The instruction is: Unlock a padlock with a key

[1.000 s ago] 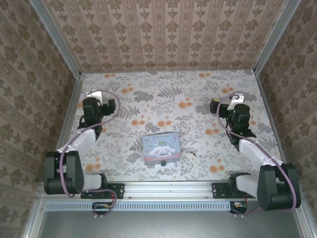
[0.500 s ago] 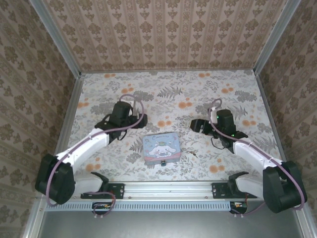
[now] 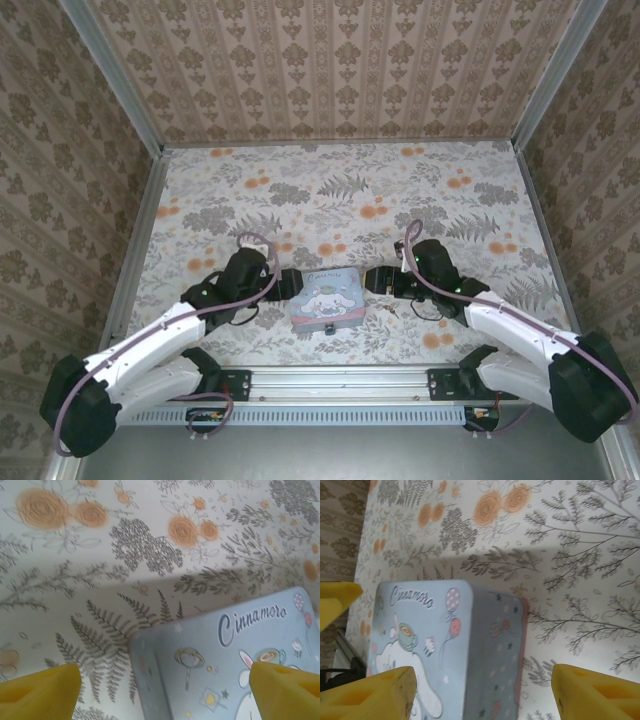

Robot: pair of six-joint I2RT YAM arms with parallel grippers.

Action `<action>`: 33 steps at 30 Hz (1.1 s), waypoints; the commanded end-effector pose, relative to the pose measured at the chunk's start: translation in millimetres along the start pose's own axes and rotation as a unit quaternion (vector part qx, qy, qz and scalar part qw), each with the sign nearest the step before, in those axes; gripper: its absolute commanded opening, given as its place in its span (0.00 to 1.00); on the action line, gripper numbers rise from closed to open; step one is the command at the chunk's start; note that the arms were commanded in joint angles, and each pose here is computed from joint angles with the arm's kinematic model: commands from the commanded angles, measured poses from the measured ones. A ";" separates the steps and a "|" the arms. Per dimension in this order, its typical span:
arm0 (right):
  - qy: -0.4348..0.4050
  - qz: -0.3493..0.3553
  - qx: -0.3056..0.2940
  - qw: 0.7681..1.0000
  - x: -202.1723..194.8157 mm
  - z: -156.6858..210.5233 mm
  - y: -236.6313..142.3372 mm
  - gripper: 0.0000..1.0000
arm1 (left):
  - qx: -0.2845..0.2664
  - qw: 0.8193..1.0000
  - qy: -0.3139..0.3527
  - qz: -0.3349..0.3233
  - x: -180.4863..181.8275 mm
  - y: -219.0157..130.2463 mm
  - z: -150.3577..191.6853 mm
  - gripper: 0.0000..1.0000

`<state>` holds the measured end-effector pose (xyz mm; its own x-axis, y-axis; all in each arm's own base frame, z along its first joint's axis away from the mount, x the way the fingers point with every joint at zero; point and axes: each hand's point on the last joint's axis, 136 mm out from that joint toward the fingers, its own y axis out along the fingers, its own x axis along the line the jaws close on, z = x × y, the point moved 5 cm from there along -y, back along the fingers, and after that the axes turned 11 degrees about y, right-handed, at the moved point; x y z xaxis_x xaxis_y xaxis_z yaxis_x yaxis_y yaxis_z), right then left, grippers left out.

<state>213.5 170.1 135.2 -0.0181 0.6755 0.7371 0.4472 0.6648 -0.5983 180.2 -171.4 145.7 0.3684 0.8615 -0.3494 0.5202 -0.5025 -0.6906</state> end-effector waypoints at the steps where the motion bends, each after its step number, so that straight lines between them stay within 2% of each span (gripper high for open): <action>1: 0.019 0.019 0.011 1.000 -7.9 12.5 -0.9 0.73 | 0.012 0.999 -0.034 0.010 -1.5 2.2 15.0 0.89; 10: 0.013 0.015 0.023 1.000 0.5 20.4 10.4 0.71 | 0.038 0.999 -0.020 0.034 -22.0 27.7 24.7 0.89; 15: 0.016 0.003 0.029 0.999 5.1 20.8 17.6 0.66 | 0.035 0.998 -0.026 0.044 -27.9 37.6 23.0 0.89; 26: 0.028 -0.027 0.032 0.999 24.1 2.3 45.6 0.53 | 0.008 0.996 -0.065 0.053 -21.1 50.7 1.5 0.90; 33: 0.054 -0.039 0.017 0.998 28.1 -22.7 65.4 0.47 | -0.005 0.995 -0.077 0.069 -13.1 64.2 -24.8 0.90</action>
<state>244.7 215.7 109.2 0.0672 0.6409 0.7647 0.3895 0.6888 -0.6115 213.5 -206.6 106.4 0.2749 0.8249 -0.4940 0.4703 -0.5635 -0.6792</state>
